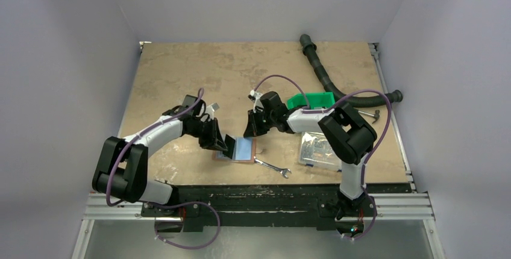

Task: Put the credit cards into the card holder
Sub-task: Insert the credit card into the card holder.

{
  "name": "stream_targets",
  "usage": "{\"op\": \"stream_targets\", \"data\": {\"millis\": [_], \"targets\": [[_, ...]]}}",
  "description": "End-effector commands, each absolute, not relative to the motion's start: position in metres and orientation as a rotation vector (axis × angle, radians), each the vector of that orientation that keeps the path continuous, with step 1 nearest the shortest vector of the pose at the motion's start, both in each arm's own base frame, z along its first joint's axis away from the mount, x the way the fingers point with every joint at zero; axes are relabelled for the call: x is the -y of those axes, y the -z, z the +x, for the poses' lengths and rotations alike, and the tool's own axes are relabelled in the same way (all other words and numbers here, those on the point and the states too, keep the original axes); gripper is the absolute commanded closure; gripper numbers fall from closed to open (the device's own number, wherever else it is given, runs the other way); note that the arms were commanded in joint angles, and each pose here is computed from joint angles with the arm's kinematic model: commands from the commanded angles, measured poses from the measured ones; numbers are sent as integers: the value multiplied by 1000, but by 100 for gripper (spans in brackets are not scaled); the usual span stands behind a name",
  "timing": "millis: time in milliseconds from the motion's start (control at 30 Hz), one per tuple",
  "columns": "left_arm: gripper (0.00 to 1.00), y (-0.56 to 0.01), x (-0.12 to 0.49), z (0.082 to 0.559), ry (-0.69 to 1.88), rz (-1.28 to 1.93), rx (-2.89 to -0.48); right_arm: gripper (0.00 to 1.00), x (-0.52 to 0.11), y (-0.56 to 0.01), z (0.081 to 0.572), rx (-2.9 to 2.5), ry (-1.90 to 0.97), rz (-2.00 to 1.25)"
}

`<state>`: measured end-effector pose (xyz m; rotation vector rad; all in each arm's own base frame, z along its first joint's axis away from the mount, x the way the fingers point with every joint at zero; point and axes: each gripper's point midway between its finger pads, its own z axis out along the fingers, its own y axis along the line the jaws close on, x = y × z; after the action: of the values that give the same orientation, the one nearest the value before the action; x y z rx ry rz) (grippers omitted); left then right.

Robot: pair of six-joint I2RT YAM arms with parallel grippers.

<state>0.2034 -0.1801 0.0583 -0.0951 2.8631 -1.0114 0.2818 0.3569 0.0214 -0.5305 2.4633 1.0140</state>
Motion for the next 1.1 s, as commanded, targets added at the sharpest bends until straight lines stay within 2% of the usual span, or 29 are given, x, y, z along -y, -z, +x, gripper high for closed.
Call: {"op": "stream_targets", "data": {"millis": [0,567,1067], "targets": [[100,-69,184,208,1025,-66,-2828,100,-348,-19,279,-2481,-967,-551],[100,-51,192,196,1007,-18,-2892,100,-349,-20,277,-2482,-988,-557],[100,-40,194,219,1025,-35,-2803,100,-347,-16,273,-2490,-996,-557]]}}
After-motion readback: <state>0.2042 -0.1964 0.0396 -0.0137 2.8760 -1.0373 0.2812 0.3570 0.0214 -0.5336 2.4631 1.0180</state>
